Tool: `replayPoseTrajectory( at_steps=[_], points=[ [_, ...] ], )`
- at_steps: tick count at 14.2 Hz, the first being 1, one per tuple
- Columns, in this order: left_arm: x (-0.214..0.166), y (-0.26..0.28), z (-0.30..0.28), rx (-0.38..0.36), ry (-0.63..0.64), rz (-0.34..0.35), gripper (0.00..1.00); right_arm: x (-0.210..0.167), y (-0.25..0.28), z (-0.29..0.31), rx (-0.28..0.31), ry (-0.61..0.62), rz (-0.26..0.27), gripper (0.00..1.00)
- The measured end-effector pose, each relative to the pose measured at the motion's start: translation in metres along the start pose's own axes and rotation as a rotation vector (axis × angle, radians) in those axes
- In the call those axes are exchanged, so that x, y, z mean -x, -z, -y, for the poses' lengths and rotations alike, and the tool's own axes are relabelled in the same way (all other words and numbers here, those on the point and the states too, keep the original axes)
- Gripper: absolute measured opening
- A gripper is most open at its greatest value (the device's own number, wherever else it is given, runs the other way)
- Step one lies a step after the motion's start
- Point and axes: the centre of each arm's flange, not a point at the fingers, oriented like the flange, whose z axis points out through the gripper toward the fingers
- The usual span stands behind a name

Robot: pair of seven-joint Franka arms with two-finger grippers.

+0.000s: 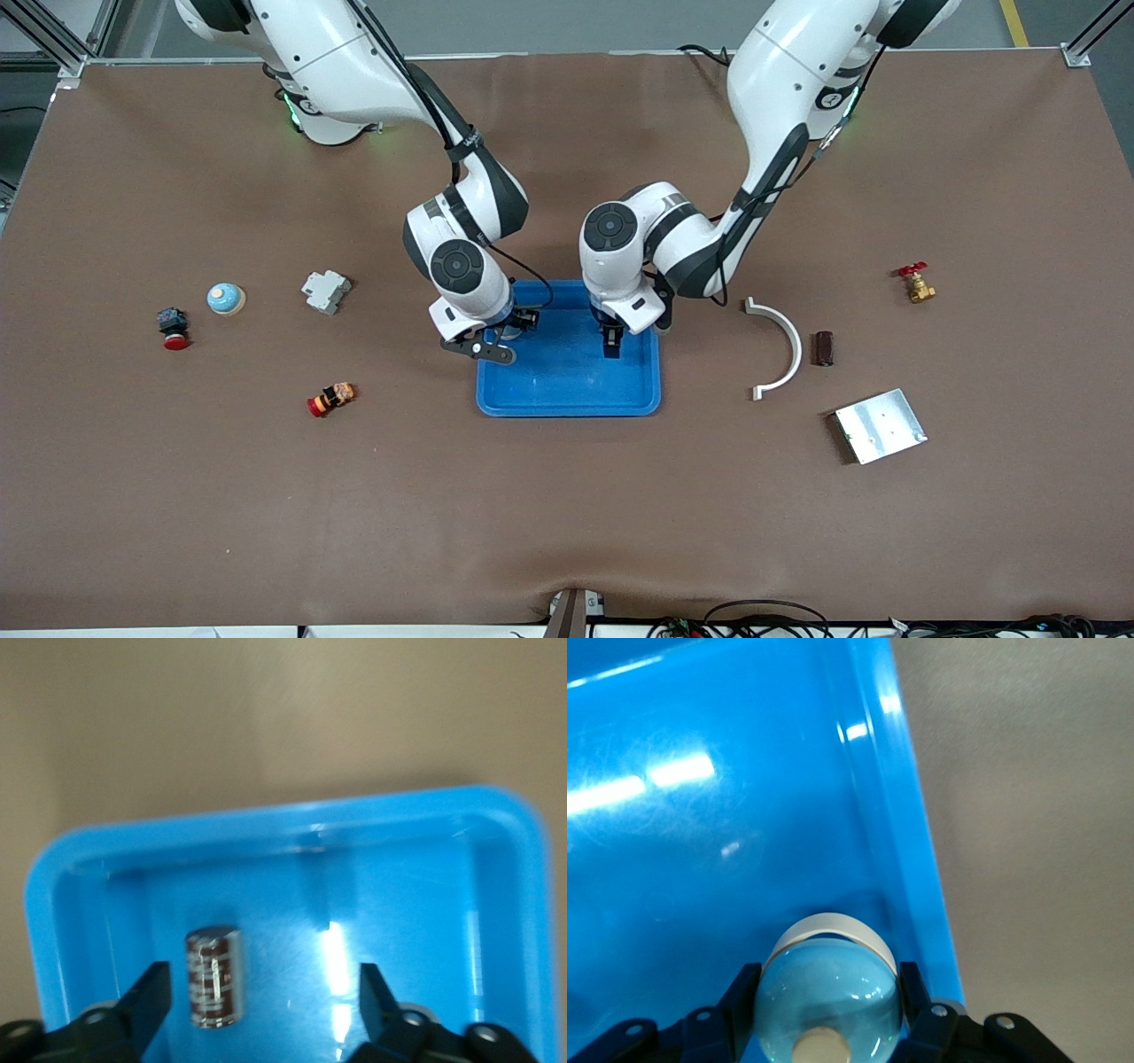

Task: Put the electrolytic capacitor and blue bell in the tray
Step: 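Open both grippers to release the items and lift away, then move the left gripper to the second capacitor while the right gripper reaches the bell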

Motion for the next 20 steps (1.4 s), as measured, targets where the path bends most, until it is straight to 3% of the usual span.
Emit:
replayPoseTrajectory(
  at_steps=[6, 10, 11, 13, 14, 17, 20],
  points=[
    [-0.048, 0.075, -0.028, 0.024, -0.419, 0.008, 1.0, 0.007, -0.002, 0.005, 0.001, 0.001, 0.001, 0.68],
    [-0.055, 0.075, -0.032, 0.024, -0.857, 0.002, 1.0, 0.016, -0.011, 0.01, 0.011, 0.01, 0.007, 0.68],
    [-0.062, 0.074, -0.035, 0.023, -0.966, 0.0, 1.0, 0.017, -0.013, 0.011, 0.012, 0.011, 0.008, 0.72],
    [-0.086, 0.071, -0.047, 0.02, -1.155, -0.004, 1.0, 0.016, -0.014, 0.011, 0.013, 0.01, 0.008, 0.91],
    [-0.099, 0.071, -0.053, 0.018, -1.212, -0.005, 1.0, 0.015, -0.013, 0.01, 0.013, 0.007, 0.006, 1.0],
    [-0.12, 0.061, -0.057, -0.004, -1.276, -0.002, 1.0, -0.001, 0.007, 0.001, 0.014, -0.02, 0.006, 1.0],
    [-0.138, 0.048, -0.054, -0.036, -1.308, 0.006, 1.0, -0.035, 0.066, -0.035, 0.01, -0.09, 0.031, 1.0]
  ],
)
